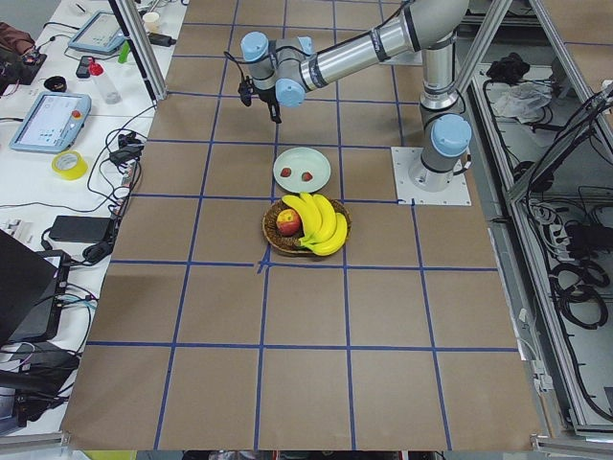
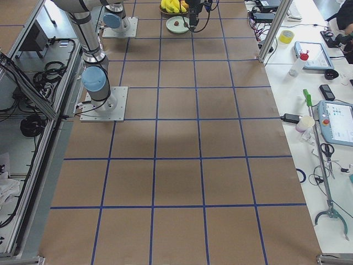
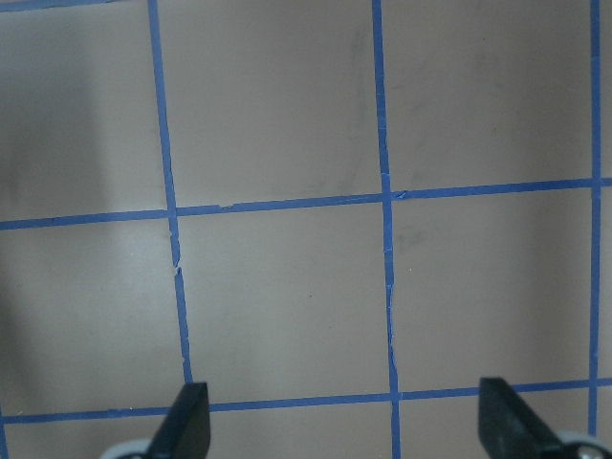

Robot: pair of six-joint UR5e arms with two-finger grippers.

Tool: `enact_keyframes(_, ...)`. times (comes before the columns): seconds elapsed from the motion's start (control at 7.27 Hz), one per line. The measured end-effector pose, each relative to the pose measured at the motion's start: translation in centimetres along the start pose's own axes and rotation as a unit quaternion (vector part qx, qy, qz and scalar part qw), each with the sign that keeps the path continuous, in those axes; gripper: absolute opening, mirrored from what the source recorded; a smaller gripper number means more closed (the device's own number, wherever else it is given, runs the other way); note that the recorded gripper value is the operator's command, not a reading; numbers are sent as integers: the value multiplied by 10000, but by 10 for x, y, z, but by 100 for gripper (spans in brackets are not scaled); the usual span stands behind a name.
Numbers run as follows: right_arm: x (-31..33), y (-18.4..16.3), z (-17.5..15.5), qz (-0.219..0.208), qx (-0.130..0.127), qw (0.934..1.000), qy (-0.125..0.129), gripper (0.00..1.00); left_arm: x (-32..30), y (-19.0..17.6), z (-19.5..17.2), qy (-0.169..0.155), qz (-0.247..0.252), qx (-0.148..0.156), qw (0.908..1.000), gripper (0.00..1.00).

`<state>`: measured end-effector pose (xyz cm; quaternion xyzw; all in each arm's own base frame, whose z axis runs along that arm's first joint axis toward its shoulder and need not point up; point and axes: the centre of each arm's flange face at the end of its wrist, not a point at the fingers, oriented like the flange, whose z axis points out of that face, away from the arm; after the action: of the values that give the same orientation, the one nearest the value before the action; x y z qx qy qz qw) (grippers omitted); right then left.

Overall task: Collect all strawberries into plate
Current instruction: 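Carry the strawberry onto the plate and open the left gripper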

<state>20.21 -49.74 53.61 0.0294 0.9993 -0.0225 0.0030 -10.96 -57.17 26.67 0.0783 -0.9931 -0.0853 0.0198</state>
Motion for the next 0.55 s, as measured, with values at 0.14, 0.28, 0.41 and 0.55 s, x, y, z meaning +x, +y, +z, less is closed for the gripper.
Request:
enact_keyframes(0.14, 0, 0, 0, 0, -3, 10000, 1, 100, -34, -1, -1, -248, 16, -162, 9996, 0)
enact_keyframes(0.28, 0, 0, 1, -1, -7, 10000, 1, 100, -62, -2, 7, -328, -10, -389, 9987, 5)
enact_keyframes(0.41, 0, 0, 1, 1, -12, 10000, 3, 100, -81, -2, 19, -326, -100, -585, 9977, 99)
enact_keyframes(0.55, 0, 0, 1, 1, -15, 10000, 3, 100, -89, 0, 28, -316, -155, -727, 9967, 100)
